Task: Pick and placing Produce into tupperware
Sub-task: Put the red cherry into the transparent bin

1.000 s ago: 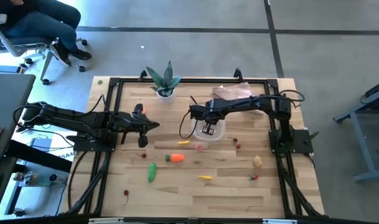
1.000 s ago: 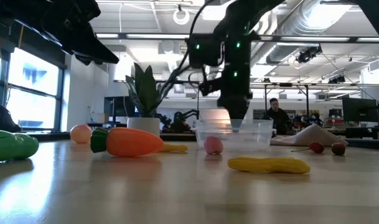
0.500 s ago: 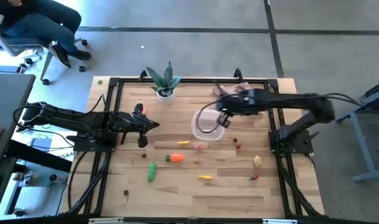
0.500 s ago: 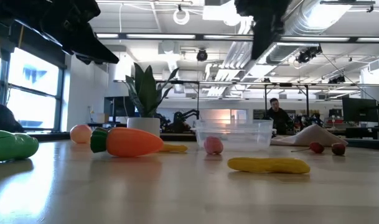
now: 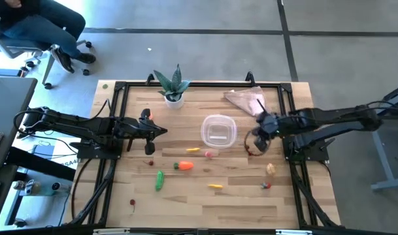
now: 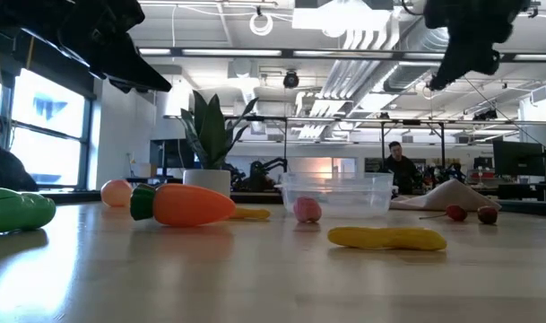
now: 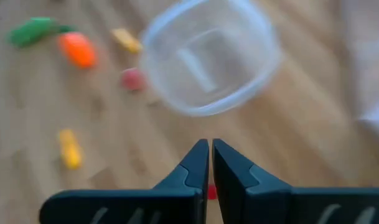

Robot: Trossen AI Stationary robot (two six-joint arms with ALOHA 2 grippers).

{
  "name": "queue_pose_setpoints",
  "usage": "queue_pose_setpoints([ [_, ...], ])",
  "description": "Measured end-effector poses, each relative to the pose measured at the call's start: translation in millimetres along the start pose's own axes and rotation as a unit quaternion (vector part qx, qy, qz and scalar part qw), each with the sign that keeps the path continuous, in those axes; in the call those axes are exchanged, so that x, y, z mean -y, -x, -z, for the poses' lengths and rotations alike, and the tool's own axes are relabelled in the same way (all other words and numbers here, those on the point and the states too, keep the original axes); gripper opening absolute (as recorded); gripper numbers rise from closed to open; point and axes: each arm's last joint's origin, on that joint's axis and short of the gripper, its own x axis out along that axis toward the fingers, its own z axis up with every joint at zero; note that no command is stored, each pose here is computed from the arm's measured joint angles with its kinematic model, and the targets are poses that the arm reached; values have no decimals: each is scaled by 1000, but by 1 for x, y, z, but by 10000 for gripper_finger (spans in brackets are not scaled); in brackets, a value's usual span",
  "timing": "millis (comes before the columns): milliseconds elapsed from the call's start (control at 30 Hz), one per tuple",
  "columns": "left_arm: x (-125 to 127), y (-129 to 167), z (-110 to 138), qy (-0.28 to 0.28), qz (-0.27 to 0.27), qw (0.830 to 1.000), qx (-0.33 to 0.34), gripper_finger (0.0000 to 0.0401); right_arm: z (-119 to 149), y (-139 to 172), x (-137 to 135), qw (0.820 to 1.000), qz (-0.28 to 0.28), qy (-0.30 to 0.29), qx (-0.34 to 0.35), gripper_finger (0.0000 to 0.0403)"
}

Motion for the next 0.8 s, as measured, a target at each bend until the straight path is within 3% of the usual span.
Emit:
queue_pose_setpoints([
  [100, 0, 0, 0, 0, 0, 1000, 0, 7, 14, -1, -1, 999, -47, 13, 6, 11],
  [267, 0, 0, 0, 0, 0, 1000, -1, 7, 28, 1, -1, 997, -76, 0, 11, 11],
  [533, 1, 2, -1, 1, 19, 1000, 3, 7, 26, 5, -6, 995, -92, -1, 39, 11],
  [800, -2, 17, -6, 2, 57, 997, 42, 7, 23, 8, -3, 996, -65, 28, 52, 12],
])
